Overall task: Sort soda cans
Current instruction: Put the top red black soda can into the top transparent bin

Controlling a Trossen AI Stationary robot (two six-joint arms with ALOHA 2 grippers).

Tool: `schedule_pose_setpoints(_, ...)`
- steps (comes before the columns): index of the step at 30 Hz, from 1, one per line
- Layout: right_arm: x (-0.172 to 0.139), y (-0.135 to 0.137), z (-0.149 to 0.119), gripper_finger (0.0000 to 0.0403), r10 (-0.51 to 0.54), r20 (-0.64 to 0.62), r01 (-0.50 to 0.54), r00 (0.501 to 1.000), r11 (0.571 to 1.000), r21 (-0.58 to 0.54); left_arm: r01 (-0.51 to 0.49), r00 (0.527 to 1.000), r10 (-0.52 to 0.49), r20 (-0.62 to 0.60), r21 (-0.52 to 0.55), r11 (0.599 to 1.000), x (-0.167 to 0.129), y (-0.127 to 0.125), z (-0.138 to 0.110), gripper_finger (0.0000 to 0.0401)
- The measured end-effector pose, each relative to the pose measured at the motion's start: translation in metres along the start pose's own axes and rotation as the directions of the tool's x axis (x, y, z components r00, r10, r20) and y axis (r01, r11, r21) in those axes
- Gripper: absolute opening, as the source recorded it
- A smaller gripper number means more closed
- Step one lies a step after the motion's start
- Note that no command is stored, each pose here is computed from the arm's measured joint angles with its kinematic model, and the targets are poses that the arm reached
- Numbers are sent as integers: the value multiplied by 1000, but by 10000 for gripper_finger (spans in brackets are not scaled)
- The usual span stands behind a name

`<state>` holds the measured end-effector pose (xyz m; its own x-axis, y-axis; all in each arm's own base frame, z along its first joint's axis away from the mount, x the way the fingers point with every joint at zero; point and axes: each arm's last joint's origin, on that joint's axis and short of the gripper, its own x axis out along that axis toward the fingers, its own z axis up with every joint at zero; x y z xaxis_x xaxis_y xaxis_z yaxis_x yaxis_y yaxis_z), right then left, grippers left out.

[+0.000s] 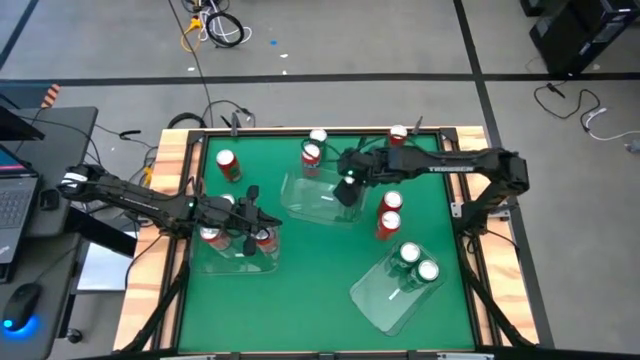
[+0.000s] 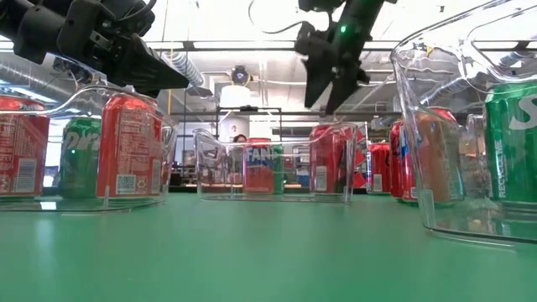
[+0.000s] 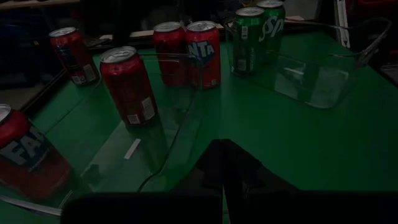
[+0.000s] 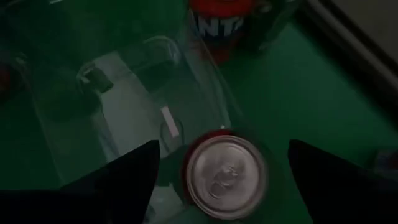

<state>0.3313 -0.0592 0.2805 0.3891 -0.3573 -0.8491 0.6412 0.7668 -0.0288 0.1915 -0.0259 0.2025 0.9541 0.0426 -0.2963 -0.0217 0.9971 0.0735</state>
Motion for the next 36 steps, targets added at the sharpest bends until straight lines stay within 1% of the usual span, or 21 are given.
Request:
schedule_pose_setpoints(1, -6, -2, 2, 337, -8, 7, 8, 1000, 1000, -11, 0, 1000, 0, 0, 0, 1000, 0, 0, 0, 1)
schedule_pose_setpoints(3, -21, -12, 6, 334, -58, 25, 58, 998, 998, -7, 0, 1000, 0, 1, 0, 1000, 0, 0, 0, 1)
schedule_pose_setpoints(6, -44, -42, 11, 326, -163, 34, 162, 986, 987, 24, 0, 1000, 0, 0, 0, 1000, 0, 0, 0, 1)
schedule_pose_setpoints(8, -50, -64, 13, 322, -204, 12, 203, 979, 978, 49, 0, 1000, 0, 0, 0, 1000, 0, 0, 0, 1)
schedule_pose_setpoints(11, -48, -96, 14, 318, -215, -32, 217, 976, 971, 96, 0, 1000, 0, 0, 1, 1000, 0, 0, 0, 1)
schedule_pose_setpoints(14, -39, -126, 16, 319, -247, -75, 255, 966, 956, 142, 0, 1000, 0, 1, 4, 1000, 0, 0, 0, 1)
schedule_pose_setpoints(16, -29, -144, 17, 324, -245, -116, 263, 962, 949, 174, 0, 1000, 0, 0, 4, 1000, 0, 0, 0, 1)
schedule_pose_setpoints(22, -2, -182, 21, 346, -242, -192, 278, 951, 942, 189, 0, 1000, 0, 1, 8, 1000, 0, 0, 0, 1)
schedule_pose_setpoints(24, 6, -192, 21, 351, -232, -210, 274, 950, 941, 198, 0, 1000, 0, -2, 8, 1000, 0, 0, 0, 1)
schedule_pose_setpoints(29, 24, -208, 20, 352, -170, -255, 226, 952, 952, 208, 0, 1000, 0, -12, 10, 1000, 0, 0, -1, 1)
schedule_pose_setpoints(36, 44, -226, 16, 352, -151, -325, 232, 934, 945, 229, 0, 1000, 0, -15, 10, 1000, 0, 0, -1, 1)
